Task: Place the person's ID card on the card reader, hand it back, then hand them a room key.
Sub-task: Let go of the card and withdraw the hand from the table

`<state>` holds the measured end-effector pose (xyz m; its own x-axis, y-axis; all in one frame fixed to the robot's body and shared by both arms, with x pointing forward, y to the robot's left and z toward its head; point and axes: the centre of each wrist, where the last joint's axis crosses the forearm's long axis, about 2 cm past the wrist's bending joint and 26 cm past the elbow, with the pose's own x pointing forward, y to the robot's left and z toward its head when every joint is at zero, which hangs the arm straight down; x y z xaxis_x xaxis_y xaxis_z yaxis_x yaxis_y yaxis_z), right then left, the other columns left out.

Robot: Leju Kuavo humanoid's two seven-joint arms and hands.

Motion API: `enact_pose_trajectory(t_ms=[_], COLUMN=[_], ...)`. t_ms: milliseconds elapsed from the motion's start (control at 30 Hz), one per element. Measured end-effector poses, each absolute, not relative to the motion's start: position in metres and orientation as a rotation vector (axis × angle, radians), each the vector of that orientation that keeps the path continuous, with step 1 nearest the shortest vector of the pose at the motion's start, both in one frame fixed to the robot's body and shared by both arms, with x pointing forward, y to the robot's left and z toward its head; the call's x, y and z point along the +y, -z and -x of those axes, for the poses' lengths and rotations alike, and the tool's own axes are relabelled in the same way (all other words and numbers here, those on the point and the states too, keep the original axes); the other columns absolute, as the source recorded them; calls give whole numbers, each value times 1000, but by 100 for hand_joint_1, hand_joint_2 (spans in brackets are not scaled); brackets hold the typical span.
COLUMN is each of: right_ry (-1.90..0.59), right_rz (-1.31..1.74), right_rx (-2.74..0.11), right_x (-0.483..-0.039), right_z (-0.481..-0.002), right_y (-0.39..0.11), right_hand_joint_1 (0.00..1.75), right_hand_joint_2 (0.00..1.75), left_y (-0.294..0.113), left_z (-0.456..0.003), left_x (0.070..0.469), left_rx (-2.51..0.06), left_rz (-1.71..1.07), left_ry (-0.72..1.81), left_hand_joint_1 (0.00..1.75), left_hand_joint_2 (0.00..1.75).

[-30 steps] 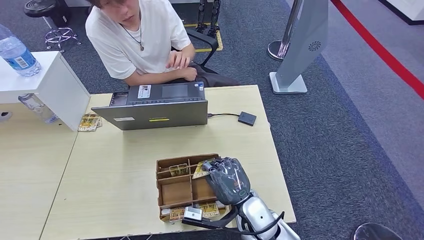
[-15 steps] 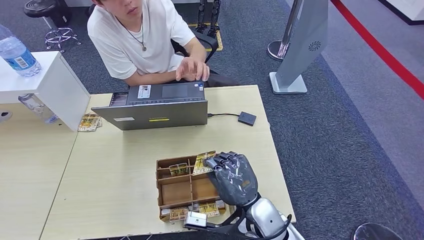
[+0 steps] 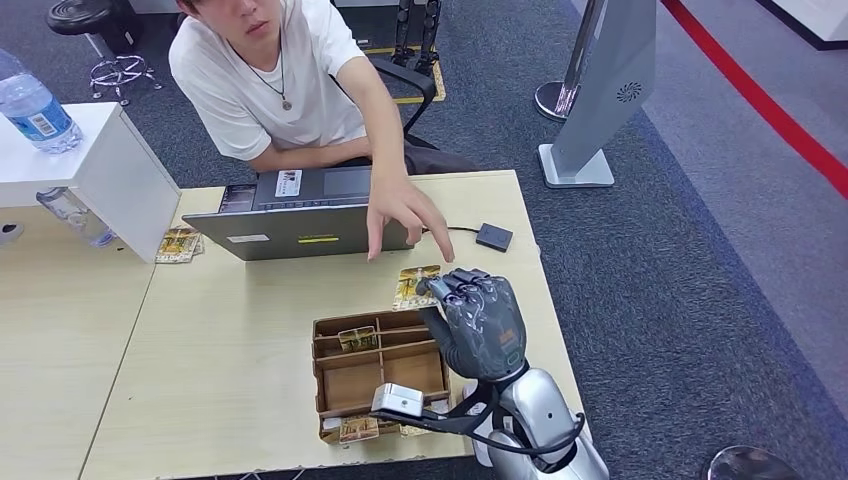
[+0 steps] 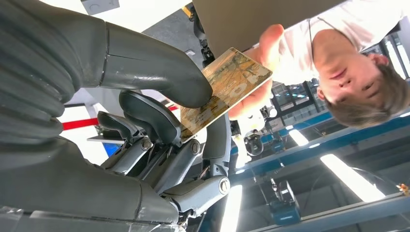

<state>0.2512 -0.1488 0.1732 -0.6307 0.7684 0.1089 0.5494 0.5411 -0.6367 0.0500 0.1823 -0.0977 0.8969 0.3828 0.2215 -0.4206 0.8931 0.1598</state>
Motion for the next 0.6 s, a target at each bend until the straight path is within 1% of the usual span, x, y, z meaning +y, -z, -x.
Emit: enact_pose_trajectory(t_ms=[333, 467, 567, 600], right_ry=[-725, -728, -739, -744], right_rz=[1119, 1123, 1123, 1122], right_rx=[-2353, -2289, -2241, -2232], right_x=[-148, -147, -145, -145], right_z=[-276, -287, -294, -296], right_y=[-179, -175, -170, -168], right_hand_joint_1=[175, 108, 108, 84], right_hand_joint_2=[175, 175, 175, 175], left_y=[99, 99, 99, 99], left_z=[-50, -50, -50, -50], left_x=[187, 187, 186, 186], left_rx=[-197, -195, -193, -192], left_rz=[-217, -211, -207, -206], left_ry=[-405, -395, -394, -394], left_hand_joint_1=[0, 0, 0, 0], left_hand_joint_2=[0, 0, 0, 0])
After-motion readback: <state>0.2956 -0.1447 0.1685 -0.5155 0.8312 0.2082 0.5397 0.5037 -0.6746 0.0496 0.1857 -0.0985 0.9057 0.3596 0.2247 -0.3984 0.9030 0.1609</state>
